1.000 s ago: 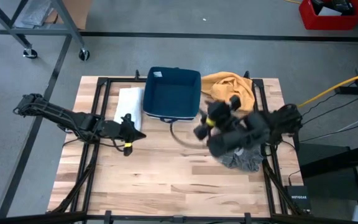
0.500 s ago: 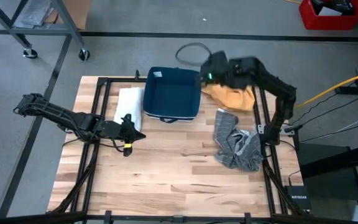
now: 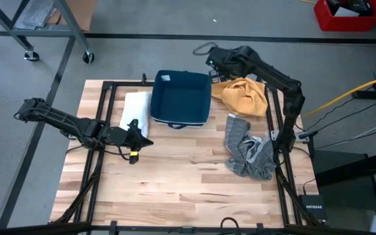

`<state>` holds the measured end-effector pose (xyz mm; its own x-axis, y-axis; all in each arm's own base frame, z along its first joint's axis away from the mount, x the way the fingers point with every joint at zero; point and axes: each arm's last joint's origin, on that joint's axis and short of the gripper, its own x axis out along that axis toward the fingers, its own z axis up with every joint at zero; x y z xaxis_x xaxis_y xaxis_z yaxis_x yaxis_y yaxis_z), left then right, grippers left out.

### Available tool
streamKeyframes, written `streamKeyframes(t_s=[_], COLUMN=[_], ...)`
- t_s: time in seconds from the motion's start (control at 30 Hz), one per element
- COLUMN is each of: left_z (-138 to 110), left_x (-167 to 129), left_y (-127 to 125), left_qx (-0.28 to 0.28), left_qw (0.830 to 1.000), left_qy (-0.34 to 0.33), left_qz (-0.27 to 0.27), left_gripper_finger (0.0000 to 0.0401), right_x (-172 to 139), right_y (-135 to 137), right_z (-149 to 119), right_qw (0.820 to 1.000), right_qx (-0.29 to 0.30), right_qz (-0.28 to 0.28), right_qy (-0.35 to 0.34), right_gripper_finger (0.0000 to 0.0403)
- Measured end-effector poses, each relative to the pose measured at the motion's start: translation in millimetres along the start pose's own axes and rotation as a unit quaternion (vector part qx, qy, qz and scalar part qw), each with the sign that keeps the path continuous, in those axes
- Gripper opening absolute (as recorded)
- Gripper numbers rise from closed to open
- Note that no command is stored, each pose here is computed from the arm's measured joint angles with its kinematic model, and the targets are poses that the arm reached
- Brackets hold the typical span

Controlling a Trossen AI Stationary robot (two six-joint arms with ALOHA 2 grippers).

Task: Fold towel
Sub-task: Fold the yellow towel

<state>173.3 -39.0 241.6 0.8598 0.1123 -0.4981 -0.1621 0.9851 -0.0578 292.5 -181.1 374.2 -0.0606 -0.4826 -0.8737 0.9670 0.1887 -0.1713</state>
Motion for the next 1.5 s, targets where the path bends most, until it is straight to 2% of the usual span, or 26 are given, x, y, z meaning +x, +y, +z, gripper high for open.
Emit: streamKeyframes(t_s=[0.23, 0.4, 0.47, 0.6, 0.8, 1.0, 1.33, 1.5], left_z=[0, 0, 0, 0, 0, 0, 0, 0], left_x=[0, 0, 0, 0, 0, 0, 0, 0], left_y=[0, 0, 0, 0, 0, 0, 0, 0], left_qx=[-0.001, -0.001, -0.001, -0.006, -0.007, -0.007, -0.005, -0.006], left_qw=[1.000, 1.000, 1.000, 1.000, 1.000, 1.000, 1.000, 1.000], left_qy=[0.000, 0.000, 0.000, 0.000, 0.000, -0.001, 0.000, -0.001], left_qz=[0.000, 0.000, 0.000, 0.000, 0.000, 0.001, 0.001, 0.001], left_gripper_finger=[0.0005, 0.0005, 0.0005, 0.0005, 0.0005, 0.0005, 0.0005, 0.0005], right_x=[68, 97, 105, 120, 135, 141, 156, 158], right_y=[-2, -2, 1, 11, 22, 19, 20, 18], right_z=[-26, -43, -47, -50, -47, -46, -55, -55], right_qw=[0.989, 0.981, 0.981, 0.987, 0.994, 0.997, 0.998, 0.996], right_qx=[-0.043, -0.076, -0.084, -0.079, -0.071, -0.041, -0.034, -0.046], right_qz=[-0.093, -0.118, -0.110, -0.053, -0.004, -0.017, -0.024, -0.073], right_qy=[0.105, 0.136, 0.135, 0.128, 0.082, 0.071, 0.055, 0.015], right_gripper_finger=[0.0165, 0.0165, 0.0166, 0.0166, 0.0166, 0.0166, 0.0166, 0.0166])
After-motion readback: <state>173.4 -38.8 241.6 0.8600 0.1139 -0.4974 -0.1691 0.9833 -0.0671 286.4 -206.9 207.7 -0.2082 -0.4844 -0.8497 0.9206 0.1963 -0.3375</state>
